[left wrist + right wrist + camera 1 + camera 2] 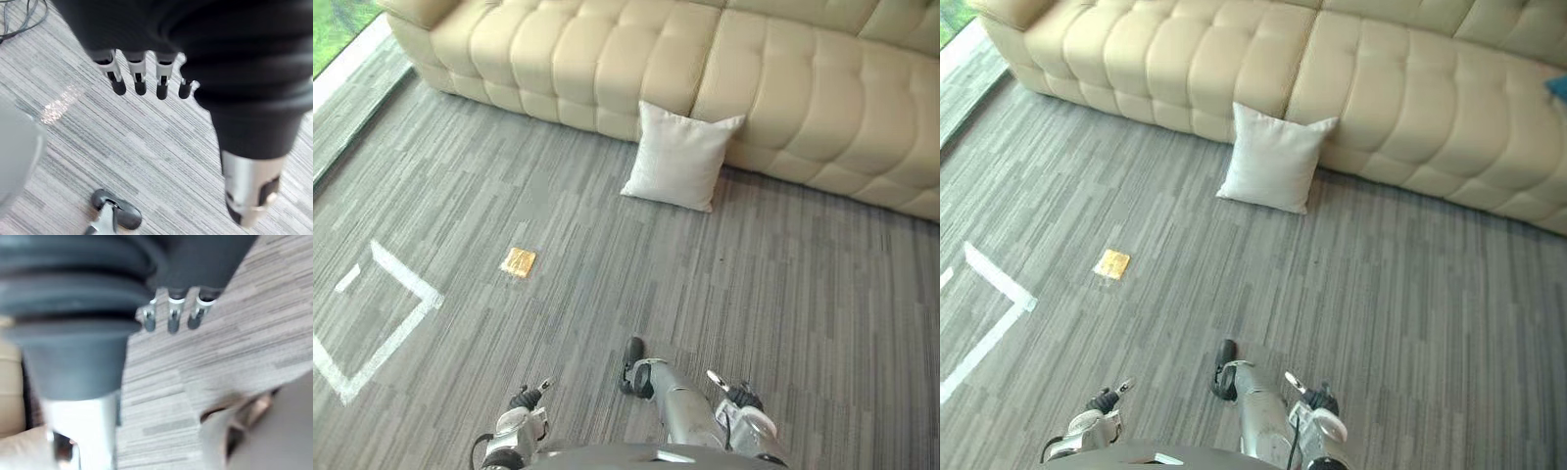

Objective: Pick up cushions and gather them together orderly.

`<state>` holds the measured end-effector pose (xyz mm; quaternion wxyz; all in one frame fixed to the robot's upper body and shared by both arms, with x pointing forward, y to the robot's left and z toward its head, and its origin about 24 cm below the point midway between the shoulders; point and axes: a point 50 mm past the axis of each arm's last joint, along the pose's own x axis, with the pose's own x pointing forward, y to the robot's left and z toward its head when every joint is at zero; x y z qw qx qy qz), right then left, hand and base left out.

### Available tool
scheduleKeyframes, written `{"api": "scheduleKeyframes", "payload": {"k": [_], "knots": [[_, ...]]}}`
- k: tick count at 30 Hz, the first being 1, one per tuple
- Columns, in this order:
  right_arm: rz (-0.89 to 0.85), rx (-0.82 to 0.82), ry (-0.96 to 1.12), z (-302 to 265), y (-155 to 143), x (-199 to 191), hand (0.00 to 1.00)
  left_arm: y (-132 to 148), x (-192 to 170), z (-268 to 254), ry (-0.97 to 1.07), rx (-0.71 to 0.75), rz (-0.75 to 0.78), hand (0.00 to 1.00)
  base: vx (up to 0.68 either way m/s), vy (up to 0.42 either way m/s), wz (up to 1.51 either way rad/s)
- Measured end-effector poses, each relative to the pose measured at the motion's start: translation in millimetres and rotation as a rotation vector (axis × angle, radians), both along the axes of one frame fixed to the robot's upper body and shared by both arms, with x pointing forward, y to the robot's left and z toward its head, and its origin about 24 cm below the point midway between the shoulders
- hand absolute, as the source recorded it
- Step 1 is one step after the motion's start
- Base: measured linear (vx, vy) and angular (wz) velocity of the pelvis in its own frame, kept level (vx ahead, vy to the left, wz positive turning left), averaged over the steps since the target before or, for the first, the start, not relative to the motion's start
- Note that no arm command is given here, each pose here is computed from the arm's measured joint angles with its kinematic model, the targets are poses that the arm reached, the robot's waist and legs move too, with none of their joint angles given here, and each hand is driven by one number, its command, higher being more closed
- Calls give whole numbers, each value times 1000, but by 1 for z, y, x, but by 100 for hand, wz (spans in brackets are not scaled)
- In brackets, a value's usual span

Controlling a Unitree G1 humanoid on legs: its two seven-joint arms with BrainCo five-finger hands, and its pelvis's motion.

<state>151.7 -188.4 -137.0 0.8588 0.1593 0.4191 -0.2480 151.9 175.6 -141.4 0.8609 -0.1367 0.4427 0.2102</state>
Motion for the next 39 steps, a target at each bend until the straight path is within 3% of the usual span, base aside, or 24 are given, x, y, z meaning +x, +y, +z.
{"api": "scheduleKeyframes", "payload": {"k": [2,9,18,27,31,34,39], "knots": [[6,35,14,-3,11,-1,0,8,2,1,-5,19,4,0,473,86,-79],[-6,15,65,-9,6,-25,0,18,-24,-7,62,29,46,0,535,324,-116],[71,20,58,-9,13,-17,0,24,-41,-15,144,25,65,0,326,256,-69],[6,6,74,-10,-3,-22,0,24,-54,-20,197,26,55,0,253,-129,25],[1,-46,114,-12,-29,-38,0,2,-69,-26,221,-50,109,0,505,-321,72],[2,-43,125,-13,-28,-39,0,7,-62,-23,185,-64,178,0,417,-235,0],[8,-31,146,-15,-24,-43,0,11,-55,-20,158,-43,152,0,299,-58,-8]]}}
